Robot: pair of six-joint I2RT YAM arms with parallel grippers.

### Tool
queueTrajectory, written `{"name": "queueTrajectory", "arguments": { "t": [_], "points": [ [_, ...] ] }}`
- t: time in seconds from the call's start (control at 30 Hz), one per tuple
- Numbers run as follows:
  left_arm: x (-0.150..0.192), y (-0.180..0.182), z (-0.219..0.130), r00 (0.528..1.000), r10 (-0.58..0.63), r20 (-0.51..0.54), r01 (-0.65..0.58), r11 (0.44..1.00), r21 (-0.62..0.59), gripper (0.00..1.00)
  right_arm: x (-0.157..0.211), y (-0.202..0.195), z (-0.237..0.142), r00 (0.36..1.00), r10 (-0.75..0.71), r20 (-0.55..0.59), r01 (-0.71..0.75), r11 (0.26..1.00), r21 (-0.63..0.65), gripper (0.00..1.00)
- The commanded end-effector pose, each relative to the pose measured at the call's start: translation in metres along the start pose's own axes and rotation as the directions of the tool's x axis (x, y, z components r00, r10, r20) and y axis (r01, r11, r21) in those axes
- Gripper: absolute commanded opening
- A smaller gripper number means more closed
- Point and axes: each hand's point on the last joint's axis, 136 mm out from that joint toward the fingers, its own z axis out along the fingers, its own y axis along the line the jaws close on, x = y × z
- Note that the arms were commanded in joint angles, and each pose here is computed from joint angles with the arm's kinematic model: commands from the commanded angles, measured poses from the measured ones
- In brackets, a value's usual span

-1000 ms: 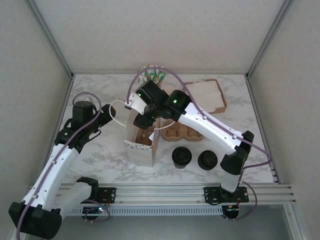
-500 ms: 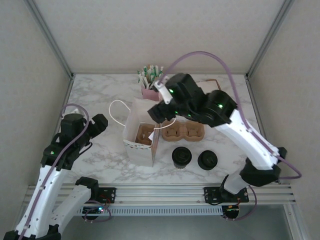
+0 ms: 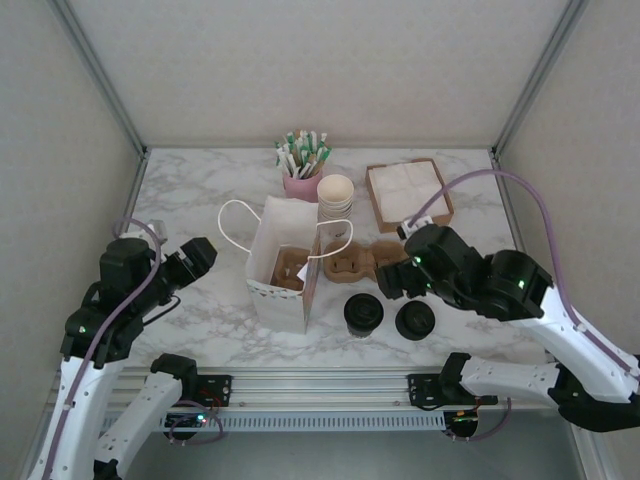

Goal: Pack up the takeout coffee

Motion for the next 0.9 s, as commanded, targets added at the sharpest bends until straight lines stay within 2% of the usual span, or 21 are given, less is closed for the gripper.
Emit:
{"name": "queueTrajectory", "arguments": {
  "t": [0.0,0.1,0.2,0.43,0.57,0.87],
  "points": [
    [0.021,-0.021,-0.001,0.995,-0.005,-0.103,0.019,0.991,0.134,0.79,0.030,-0.002,0.017,0.994,0.069,-0.083,-0.067,0.998,0.022,0.87],
    [0.029,-0.029,-0.003,0.991,0.013,-0.130,0.011,0.982,0.188,0.79,0.053,0.003,0.038,0.987,0.047,-0.151,-0.046,0.999,0.015,0.89],
    [0.029,-0.028,-0.010,0.993,0.027,-0.113,-0.005,0.981,0.196,0.80,0.068,0.014,0.057,0.986,0.009,-0.164,-0.015,0.999,-0.032,0.91],
    [0.027,-0.012,-0.014,0.997,0.039,-0.072,-0.030,0.992,0.124,0.84,0.081,0.049,0.083,0.980,-0.101,-0.172,0.080,0.989,-0.126,0.90],
    [0.019,-0.005,-0.021,1.000,0.029,-0.004,-0.028,0.995,0.092,0.86,0.088,0.060,0.095,0.969,-0.125,-0.212,0.102,0.988,-0.116,0.92],
    [0.017,-0.002,-0.024,1.000,0.006,0.001,-0.006,0.998,0.066,0.87,0.097,0.054,0.115,0.970,-0.042,-0.239,0.040,0.999,-0.014,0.93]
  ]
}}
